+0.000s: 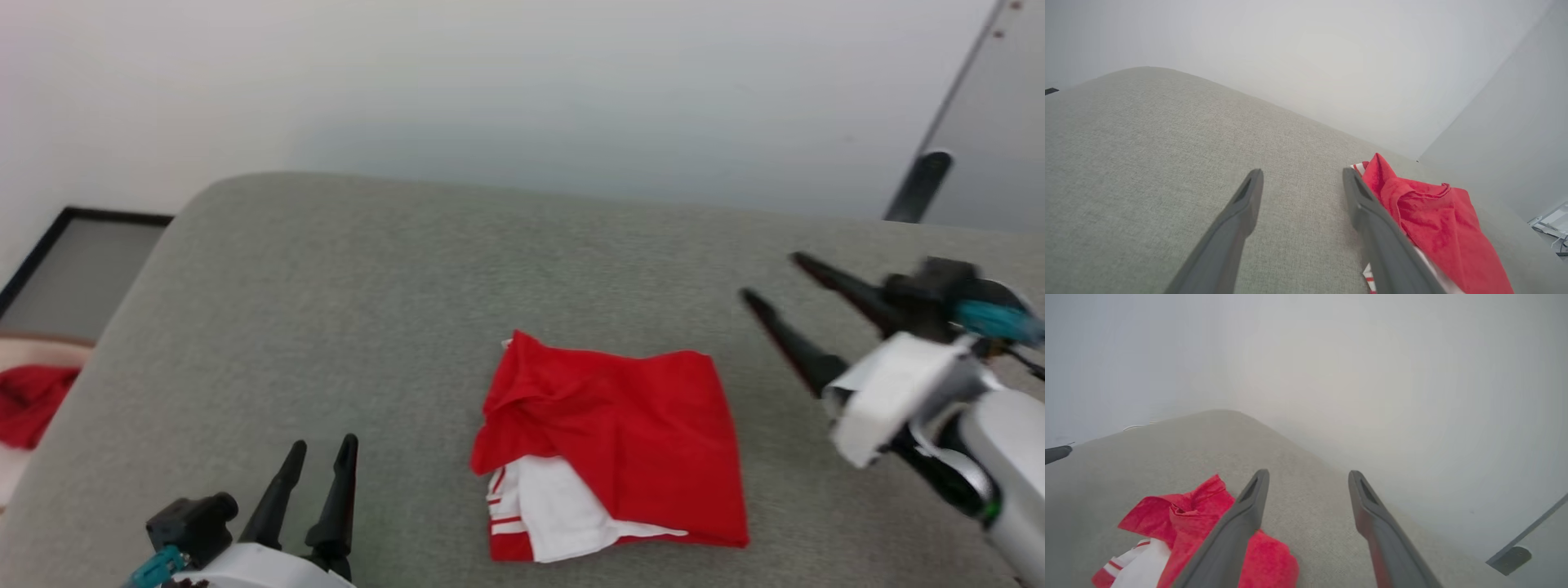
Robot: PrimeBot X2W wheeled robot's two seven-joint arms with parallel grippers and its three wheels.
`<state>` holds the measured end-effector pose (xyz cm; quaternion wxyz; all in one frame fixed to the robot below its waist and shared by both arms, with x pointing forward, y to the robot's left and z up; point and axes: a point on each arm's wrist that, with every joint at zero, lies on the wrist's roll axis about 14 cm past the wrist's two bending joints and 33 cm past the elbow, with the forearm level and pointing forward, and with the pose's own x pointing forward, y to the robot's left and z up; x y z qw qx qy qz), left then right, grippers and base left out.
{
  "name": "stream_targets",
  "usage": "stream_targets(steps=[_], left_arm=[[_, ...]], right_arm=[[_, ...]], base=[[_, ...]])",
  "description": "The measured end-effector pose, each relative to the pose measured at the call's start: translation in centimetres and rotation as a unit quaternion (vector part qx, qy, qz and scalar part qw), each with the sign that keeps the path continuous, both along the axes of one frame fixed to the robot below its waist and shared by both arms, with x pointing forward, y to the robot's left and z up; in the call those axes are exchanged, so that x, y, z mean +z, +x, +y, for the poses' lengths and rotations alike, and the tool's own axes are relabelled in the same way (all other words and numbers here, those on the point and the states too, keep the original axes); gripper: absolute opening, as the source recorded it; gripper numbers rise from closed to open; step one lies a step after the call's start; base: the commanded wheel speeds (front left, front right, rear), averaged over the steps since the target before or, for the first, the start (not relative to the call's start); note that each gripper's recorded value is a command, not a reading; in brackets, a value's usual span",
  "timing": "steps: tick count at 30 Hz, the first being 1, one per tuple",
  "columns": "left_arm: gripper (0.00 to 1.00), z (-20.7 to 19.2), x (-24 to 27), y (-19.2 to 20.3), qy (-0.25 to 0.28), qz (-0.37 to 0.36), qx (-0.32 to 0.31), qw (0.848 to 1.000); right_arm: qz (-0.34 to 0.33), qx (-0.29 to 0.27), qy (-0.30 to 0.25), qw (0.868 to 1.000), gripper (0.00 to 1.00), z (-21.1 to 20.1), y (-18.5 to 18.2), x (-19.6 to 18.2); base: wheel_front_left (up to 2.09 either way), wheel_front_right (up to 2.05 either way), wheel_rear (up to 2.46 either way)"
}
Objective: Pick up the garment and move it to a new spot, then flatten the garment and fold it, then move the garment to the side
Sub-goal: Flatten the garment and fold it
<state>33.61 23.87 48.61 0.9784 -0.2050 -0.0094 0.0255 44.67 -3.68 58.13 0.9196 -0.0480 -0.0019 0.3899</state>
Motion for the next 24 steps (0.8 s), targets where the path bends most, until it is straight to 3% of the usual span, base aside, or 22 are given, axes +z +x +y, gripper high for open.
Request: stream_targets(steps=[10, 24], left_arm=[[1.00, -1.3, 0.5, 1.0, 0.022, -0.008, -0.028, 0.999], [1.00, 0.0, 2.1, 0.2, 0.058, -0.033, -0.009, 0.998]], right_arm=[[-0.054, -0.151, 0.034, 0.986, 1.00, -10.9, -0.3, -1.0], [-0.052, -0.271, 0.063, 0.959, 1.00, -16.1, -4.7, -4.0]], base=[[0.00, 0.00, 0.00], [0.00, 0.00, 0.00]])
